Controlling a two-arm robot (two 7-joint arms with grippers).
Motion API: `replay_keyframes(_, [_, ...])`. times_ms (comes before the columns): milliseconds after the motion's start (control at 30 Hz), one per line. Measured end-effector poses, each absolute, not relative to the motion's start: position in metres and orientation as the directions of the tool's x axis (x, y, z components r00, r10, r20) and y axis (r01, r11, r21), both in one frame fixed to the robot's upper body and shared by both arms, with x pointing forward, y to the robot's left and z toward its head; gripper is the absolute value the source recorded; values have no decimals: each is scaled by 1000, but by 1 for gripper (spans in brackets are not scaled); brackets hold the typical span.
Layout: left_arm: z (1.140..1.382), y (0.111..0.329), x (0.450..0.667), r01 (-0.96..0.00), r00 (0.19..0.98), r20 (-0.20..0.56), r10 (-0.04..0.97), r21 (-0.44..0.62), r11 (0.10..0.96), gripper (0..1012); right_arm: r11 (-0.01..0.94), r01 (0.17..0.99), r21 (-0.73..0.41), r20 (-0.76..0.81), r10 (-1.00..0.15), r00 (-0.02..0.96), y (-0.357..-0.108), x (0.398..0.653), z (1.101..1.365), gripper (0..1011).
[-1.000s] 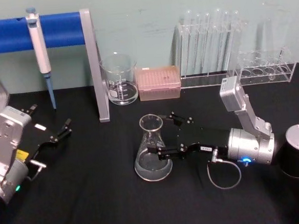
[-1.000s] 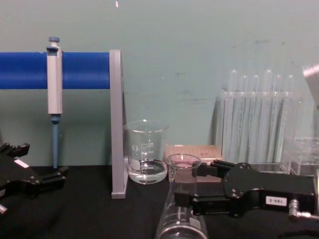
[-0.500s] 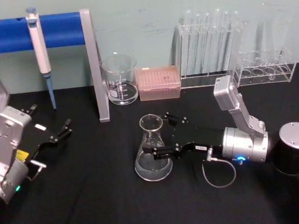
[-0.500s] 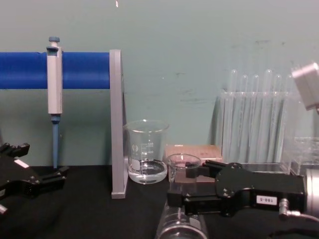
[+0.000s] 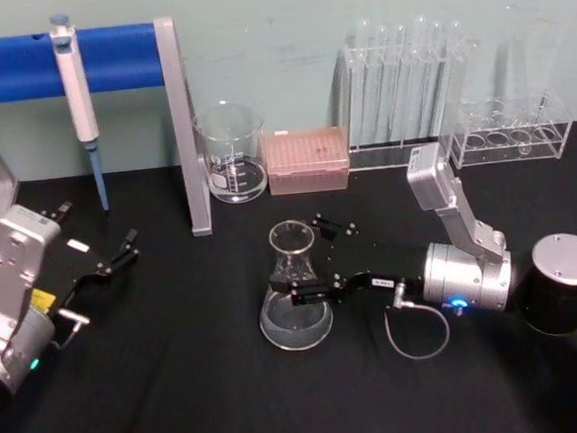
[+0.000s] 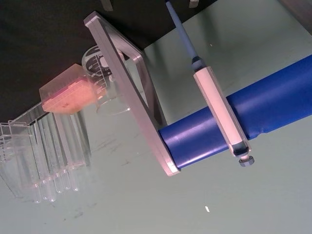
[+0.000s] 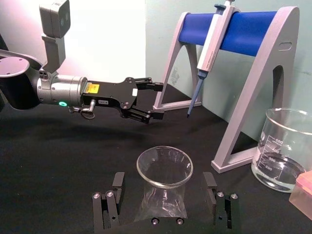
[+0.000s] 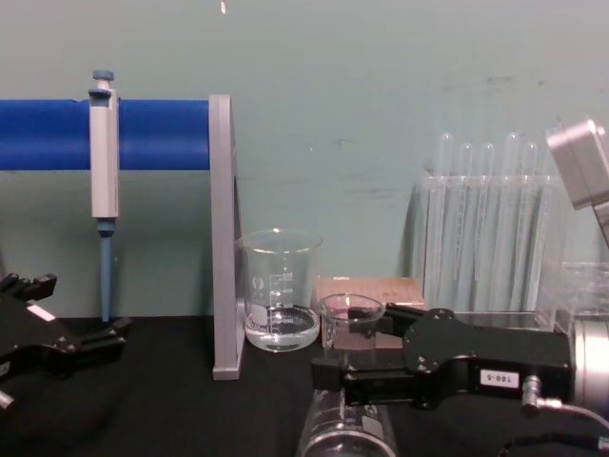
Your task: Grasp the erlenmeyer flask with one hand, shake it three times, then place it back.
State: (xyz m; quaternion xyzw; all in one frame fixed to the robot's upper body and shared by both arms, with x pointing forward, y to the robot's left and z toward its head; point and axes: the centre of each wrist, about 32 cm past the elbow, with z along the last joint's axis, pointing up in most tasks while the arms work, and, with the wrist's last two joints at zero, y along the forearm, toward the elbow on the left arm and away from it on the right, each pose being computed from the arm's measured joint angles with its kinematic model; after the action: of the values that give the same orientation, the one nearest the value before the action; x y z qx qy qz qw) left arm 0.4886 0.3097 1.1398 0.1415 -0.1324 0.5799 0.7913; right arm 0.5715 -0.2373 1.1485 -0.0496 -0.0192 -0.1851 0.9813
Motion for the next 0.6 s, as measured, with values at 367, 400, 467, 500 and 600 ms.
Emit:
replay_keyframes(367, [1140,310,489,-955,292,374,880,70,287,1001,929,360,-81,51,-357,933,-235,573,1147,1000])
replay_keyframes(400, [1140,310,489,-955,292,374,880,70,287,1001,930,359,-81,51,-356,933,-234,573,1147,1000])
replay_keyframes(467, [1140,310,489,-955,292,374,880,70,287,1001,930,359,-81,53,-356,933,-234,574,1147,1000])
replay_keyframes(500, [1140,310,489,-955,292,374,880,70,287,1001,929,360,-81,54,-357,933,-234,574,1147,1000])
replay_keyframes(600, [1140,310,489,-955,292,374,880,70,287,1001,925,370,-85,62,-365,929,-233,574,1147,1000])
